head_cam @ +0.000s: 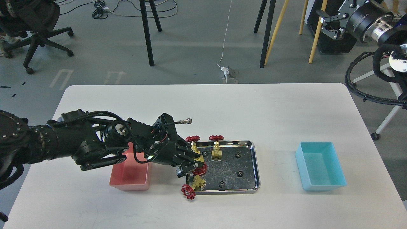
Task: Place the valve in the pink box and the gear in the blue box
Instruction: 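Close the left gripper on the brass valve's red handwheel, then lift the valve and release it into the pink box with the left gripper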
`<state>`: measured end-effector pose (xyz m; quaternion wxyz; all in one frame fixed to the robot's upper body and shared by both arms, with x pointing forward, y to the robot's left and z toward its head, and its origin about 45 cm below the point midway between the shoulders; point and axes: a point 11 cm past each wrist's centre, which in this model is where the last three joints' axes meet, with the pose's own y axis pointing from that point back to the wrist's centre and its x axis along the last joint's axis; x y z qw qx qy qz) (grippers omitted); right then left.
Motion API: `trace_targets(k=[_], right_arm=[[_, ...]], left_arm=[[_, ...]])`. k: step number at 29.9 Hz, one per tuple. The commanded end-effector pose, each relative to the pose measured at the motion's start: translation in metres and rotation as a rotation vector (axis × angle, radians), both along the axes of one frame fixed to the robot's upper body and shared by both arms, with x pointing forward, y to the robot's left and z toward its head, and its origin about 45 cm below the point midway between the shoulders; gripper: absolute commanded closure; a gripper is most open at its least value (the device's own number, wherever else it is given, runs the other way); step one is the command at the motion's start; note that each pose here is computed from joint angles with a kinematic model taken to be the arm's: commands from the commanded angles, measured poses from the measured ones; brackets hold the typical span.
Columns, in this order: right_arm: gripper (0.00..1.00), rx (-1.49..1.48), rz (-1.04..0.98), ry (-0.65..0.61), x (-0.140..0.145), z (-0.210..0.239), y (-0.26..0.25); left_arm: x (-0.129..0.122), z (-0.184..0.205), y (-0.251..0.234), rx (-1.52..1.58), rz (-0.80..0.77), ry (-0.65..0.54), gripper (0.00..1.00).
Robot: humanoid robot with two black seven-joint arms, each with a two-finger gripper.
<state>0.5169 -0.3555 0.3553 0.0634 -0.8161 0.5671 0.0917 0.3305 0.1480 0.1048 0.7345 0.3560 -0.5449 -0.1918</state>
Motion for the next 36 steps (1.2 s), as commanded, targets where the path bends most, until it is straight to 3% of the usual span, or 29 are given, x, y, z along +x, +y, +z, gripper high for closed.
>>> trace_targets(k=[1, 16, 31, 36], right_arm=[[0.01, 0.0, -0.001, 0.002, 0.0, -0.001, -0.001], [0.01, -0.001, -0.003, 0.001, 0.0, -0.001, -0.001], [0.01, 0.001, -0.006, 0.009, -0.002, -0.006, -0.003], [0.01, 0.019, -0.01, -0.002, -0.001, -0.001, -0.004]], left_arm=[[0.001, 0.001, 0.001, -0.006, -0.003, -0.009, 0.85], [0.003, 0.012, 0.012, -0.014, 0.006, -0.019, 0.85], [0.007, 0.06, 0.015, -0.118, 0.013, -0.054, 0.85], [0.014, 0.078, 0.046, -0.11, 0.068, -0.083, 0.85]])
